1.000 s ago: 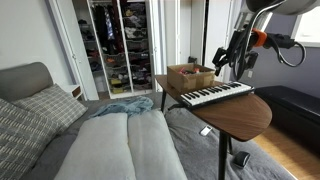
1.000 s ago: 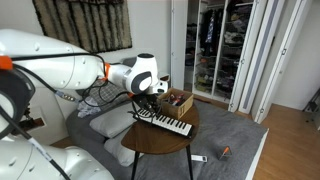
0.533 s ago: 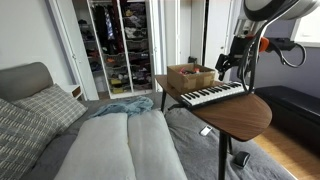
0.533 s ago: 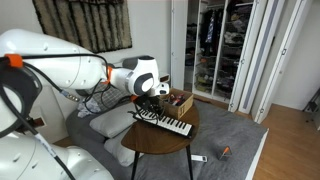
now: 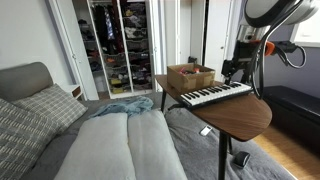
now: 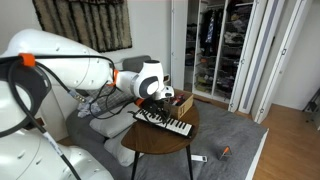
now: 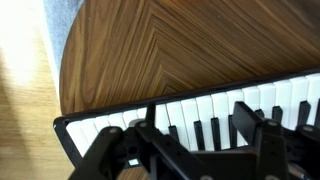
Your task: Press the first d key from the right on the keyboard
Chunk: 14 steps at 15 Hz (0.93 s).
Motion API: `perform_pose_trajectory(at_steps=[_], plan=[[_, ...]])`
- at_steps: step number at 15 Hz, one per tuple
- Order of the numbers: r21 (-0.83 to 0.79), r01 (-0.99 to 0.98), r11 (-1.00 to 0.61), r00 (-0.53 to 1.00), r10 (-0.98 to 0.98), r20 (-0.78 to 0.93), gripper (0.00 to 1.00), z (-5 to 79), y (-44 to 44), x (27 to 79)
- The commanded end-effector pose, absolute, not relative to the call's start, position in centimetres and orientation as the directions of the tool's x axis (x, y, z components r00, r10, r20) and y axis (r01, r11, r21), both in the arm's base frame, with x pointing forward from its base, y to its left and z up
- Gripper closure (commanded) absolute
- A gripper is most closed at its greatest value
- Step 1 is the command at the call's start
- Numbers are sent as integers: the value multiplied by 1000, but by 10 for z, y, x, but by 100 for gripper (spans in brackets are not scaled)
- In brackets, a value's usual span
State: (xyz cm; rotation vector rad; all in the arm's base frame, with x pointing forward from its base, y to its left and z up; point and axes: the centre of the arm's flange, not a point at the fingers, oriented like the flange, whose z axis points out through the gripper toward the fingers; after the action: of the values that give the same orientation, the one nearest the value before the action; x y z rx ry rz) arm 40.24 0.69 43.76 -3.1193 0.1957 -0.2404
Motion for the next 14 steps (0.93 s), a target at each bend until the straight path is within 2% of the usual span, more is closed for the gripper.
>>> perform_pose_trajectory(at_steps=[1, 8, 14], plan=[[-2, -69, -998, 985, -69, 160, 51, 432, -6, 409], [11, -19, -1000, 985, -17, 173, 99, 420, -15, 421], [18, -2, -1000, 984, 1, 180, 100, 408, -21, 429]])
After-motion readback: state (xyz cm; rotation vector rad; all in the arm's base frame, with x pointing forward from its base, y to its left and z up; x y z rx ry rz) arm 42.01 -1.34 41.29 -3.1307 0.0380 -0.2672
